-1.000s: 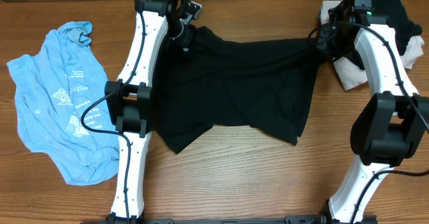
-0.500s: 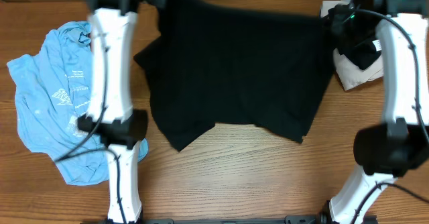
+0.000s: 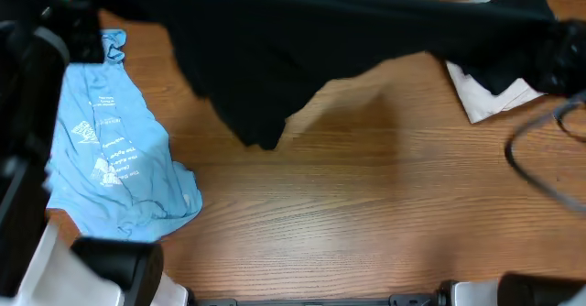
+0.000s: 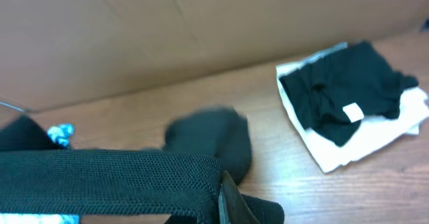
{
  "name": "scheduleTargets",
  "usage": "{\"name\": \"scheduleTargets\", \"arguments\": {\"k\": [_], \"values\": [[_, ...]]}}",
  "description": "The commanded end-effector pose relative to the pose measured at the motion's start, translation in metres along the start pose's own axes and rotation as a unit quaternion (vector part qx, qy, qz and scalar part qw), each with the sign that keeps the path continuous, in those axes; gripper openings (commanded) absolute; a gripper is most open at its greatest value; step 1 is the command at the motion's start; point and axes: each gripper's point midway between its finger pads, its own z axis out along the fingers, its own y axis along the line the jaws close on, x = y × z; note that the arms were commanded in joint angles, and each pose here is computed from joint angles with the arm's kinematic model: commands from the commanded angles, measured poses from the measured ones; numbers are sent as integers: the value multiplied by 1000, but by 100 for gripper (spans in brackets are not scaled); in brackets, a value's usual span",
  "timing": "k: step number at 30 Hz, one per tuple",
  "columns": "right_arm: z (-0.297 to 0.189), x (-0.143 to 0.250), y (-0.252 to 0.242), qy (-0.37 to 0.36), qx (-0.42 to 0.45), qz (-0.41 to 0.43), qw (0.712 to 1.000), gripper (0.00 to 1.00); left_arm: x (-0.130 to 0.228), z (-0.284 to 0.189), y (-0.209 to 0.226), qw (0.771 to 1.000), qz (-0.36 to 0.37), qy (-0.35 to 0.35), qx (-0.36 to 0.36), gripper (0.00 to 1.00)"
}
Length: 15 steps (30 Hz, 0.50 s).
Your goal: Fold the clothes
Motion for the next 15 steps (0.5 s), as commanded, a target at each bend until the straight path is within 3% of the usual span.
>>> {"name": "scheduleTargets", "arguments": {"k": [1, 9, 15], "values": [[-59, 0, 7, -70, 2, -14, 997, 4, -15, -64, 51, 993, -33, -51, -97, 4], [-148, 22, 22, -164, -16, -33, 986, 4, -22, -146, 79, 984, -58, -114, -123, 4], [-112, 31, 12, -103, -4, -21, 994, 4, -9, -120, 79, 987, -30, -63, -144, 4]]}}
